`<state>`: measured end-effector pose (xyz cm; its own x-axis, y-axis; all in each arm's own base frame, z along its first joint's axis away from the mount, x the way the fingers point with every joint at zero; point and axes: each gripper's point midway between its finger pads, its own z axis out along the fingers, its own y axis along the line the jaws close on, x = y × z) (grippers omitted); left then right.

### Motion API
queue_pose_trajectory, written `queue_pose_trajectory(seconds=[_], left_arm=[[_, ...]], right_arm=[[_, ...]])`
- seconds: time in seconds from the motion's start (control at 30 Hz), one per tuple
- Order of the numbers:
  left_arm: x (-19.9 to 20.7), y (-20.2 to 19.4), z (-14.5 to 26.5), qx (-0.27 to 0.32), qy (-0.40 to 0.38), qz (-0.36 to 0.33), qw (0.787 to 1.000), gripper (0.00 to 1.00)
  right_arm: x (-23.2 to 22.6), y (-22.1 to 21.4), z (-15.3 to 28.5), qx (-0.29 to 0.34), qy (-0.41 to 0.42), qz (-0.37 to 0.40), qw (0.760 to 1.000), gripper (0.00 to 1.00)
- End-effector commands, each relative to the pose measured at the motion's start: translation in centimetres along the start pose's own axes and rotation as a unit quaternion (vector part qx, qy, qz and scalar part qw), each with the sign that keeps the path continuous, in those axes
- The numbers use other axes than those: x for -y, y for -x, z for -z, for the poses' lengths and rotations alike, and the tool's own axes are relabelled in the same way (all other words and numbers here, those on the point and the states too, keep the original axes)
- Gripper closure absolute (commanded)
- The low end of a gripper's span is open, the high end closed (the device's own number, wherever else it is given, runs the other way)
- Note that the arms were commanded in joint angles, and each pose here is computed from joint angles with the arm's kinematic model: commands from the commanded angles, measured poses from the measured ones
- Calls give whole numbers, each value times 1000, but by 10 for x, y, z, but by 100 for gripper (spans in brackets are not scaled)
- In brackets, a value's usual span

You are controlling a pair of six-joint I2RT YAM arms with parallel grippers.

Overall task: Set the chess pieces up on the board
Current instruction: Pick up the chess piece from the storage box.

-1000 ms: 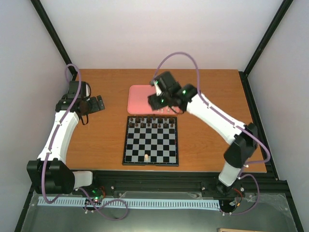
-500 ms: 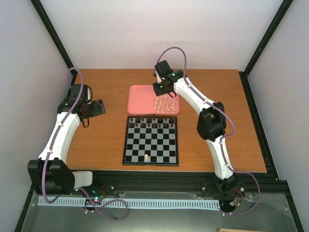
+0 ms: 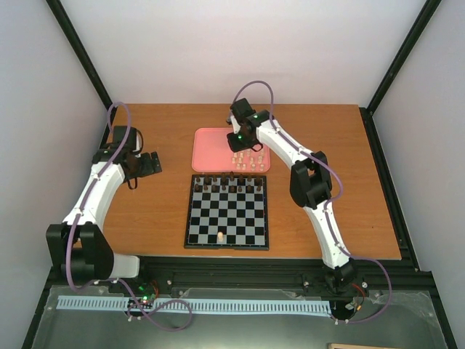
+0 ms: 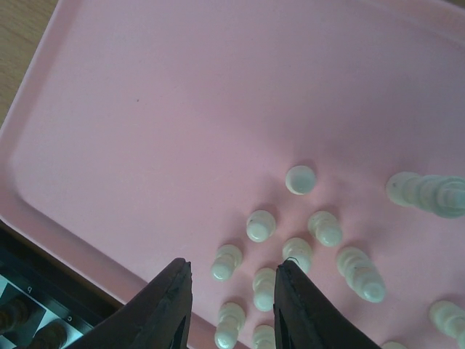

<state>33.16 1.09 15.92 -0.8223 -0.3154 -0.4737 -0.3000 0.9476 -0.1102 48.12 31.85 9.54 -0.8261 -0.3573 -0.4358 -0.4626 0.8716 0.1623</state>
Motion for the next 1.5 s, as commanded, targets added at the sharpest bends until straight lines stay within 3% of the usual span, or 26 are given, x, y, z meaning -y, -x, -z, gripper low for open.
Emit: queue_pose_trajectory(seconds=[0.0, 0.37, 1.13, 1.47], left_arm=[[9, 12, 6, 12, -11, -5, 1000, 0], [10, 15, 10, 10, -10, -11, 1000, 0], [12, 13, -1, -4, -13, -12, 1000, 0], [13, 13, -3, -5, -15, -12, 1000, 0]], right_arm=[[-3, 0, -11, -2, 21, -7, 1000, 68], [3, -5, -38, -18, 15, -16, 1000, 68], [13, -9, -49, -25, -12, -18, 999, 74], [13, -3, -43, -15, -15, -17, 1000, 86]])
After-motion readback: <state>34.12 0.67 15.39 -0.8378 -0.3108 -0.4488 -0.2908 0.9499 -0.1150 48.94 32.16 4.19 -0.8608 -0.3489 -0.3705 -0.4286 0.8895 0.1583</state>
